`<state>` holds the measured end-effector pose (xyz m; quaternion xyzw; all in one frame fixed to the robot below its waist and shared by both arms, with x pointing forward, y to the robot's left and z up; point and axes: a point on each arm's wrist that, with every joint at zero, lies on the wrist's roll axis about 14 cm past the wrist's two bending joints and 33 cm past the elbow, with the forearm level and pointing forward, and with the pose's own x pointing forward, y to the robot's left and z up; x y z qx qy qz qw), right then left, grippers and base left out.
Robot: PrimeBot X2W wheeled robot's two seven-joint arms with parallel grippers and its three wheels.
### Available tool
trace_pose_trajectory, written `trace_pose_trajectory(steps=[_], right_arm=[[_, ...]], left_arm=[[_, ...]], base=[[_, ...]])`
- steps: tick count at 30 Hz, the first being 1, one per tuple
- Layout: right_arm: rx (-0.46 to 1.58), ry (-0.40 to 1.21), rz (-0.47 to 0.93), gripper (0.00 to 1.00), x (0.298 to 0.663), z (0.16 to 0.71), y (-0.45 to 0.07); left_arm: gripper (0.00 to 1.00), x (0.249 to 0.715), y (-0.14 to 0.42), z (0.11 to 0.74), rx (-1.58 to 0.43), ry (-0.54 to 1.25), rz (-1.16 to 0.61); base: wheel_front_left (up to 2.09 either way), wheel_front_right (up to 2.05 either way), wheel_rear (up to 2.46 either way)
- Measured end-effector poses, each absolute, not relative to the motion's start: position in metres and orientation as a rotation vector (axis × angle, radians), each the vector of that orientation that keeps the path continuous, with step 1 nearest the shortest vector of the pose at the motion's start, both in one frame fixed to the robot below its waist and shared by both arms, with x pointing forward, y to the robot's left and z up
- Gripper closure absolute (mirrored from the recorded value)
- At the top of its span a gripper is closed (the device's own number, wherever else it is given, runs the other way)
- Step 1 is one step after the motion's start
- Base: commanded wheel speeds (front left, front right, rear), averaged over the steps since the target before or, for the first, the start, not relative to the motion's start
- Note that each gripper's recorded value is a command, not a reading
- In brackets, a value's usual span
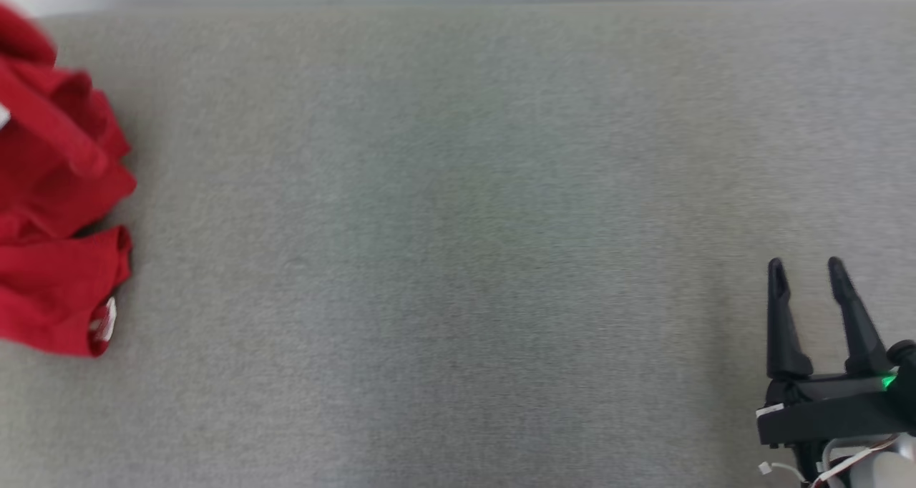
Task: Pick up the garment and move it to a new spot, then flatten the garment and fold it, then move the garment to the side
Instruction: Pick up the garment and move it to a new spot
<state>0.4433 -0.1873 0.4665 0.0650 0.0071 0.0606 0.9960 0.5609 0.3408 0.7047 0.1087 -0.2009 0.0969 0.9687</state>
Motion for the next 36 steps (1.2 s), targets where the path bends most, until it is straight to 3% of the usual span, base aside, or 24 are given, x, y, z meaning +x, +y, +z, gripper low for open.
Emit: trace_pose_trajectory(steps=[11,20,26,36], right_arm=[[0.179,-0.007,-0.032,0.0,0.403,0.476,-0.223],[0.185,-0.056,-0.161,0.0,0.369,0.493,-0.259],[0.174,-0.065,-0.223,0.0,0.354,0.496,-0.277],[0.166,-0.041,-0.194,0.0,0.368,0.489,-0.27]], left_arm=[[1.0,0.568,0.161,0.825,0.173,-0.685,-0.194],[1.0,0.54,0.005,0.833,-0.017,-0.722,-0.538],[1.0,0.539,-0.05,0.765,-0.175,-0.566,-0.637],[1.0,0.521,-0.048,0.532,-0.206,-0.028,-0.585]], base=[[0.0,0.0,0.0],[0.0,0.0,0.0],[0.0,0.0,0.0],[0.0,0.0,0.0]])
